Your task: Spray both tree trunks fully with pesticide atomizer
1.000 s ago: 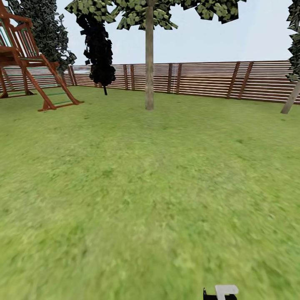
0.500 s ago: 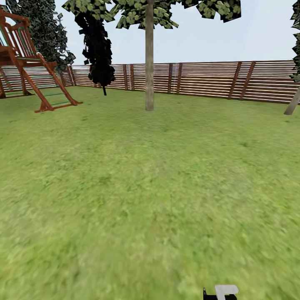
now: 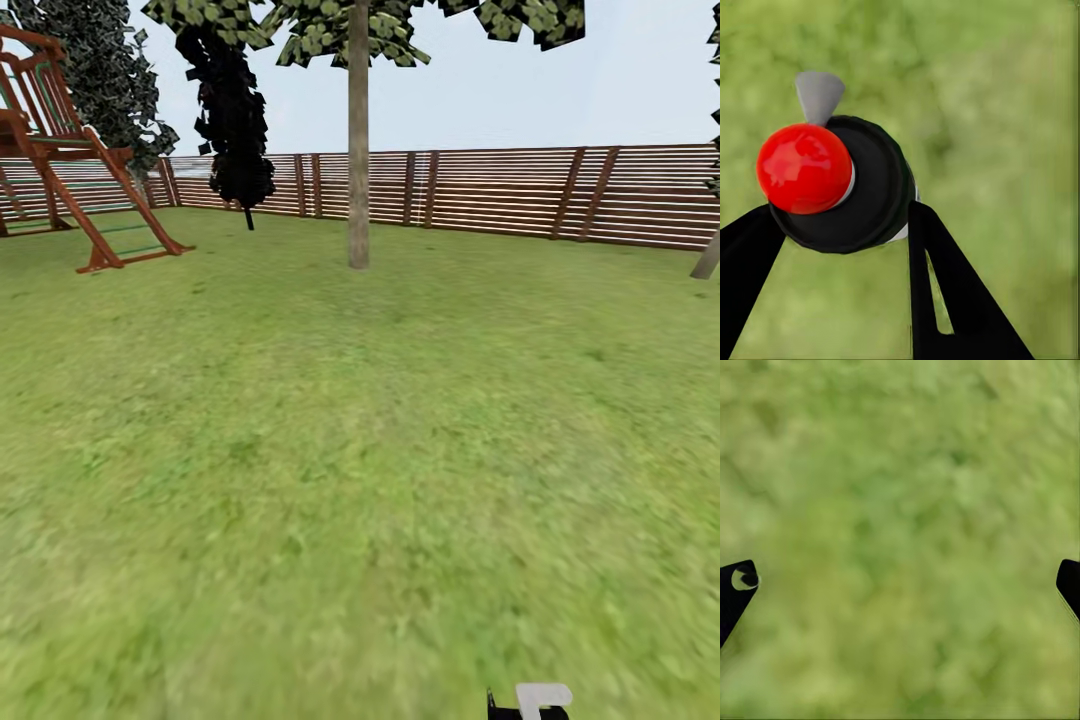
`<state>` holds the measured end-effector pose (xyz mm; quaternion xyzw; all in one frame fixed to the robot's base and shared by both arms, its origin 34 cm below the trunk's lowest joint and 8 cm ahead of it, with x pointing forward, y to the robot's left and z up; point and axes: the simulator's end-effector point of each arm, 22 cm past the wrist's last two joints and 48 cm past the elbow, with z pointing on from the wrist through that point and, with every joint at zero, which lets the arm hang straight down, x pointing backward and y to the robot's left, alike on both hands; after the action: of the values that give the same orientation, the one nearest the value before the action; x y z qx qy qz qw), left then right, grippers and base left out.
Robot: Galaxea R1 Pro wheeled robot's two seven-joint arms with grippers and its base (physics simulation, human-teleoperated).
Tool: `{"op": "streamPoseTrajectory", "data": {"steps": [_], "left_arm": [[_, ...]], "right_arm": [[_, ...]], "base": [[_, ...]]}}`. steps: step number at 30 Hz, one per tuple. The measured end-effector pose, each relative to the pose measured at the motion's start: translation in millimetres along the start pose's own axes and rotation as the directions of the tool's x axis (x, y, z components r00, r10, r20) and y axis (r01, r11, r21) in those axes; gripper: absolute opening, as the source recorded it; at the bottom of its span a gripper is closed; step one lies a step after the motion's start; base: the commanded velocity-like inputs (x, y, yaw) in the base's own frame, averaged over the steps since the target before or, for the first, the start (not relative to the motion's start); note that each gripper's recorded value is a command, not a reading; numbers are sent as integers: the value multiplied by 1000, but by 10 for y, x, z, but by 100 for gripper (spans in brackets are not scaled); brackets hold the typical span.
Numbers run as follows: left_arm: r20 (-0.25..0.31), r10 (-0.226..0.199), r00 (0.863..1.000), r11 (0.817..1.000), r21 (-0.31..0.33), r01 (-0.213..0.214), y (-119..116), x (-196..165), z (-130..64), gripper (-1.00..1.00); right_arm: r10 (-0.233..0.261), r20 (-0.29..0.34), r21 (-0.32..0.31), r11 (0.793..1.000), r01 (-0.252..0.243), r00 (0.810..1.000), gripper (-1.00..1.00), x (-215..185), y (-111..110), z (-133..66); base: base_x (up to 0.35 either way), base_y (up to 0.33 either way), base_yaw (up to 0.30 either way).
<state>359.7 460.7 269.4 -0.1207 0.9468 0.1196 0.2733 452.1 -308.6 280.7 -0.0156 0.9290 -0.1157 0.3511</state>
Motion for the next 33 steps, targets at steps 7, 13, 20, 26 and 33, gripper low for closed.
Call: {"op": "streamPoseTrajectory", "data": {"steps": [7, 13, 20, 26, 33], "left_arm": [[-1, 0, 1000, 1000, 1, 0, -4, 2, 0, -100], [-2, 0, 1000, 1000, 0, 0, -3, 5, 0, -100], [-1, 0, 1000, 1000, 1, 0, -5, 2, 0, -100], [-2, 0, 1000, 1000, 0, 0, -1, 5, -1, -100], [-1, 0, 1000, 1000, 1, 0, -3, 4, 0, -100]], "right_arm": [[0, 0, 0, 1000, 0, 1000, 100, 0, 0, 0], [-1, 0, 0, 1000, 1, 1000, 100, 0, 1, 0], [0, 0, 0, 1000, 0, 1000, 100, 0, 0, 0], [0, 0, 0, 1000, 0, 1000, 100, 0, 1, 0], [0, 0, 0, 1000, 0, 1000, 100, 0, 0, 0]], "base": [[339, 0, 0], [339, 0, 0], [340, 0, 0], [339, 0, 0], [339, 0, 0]]}}
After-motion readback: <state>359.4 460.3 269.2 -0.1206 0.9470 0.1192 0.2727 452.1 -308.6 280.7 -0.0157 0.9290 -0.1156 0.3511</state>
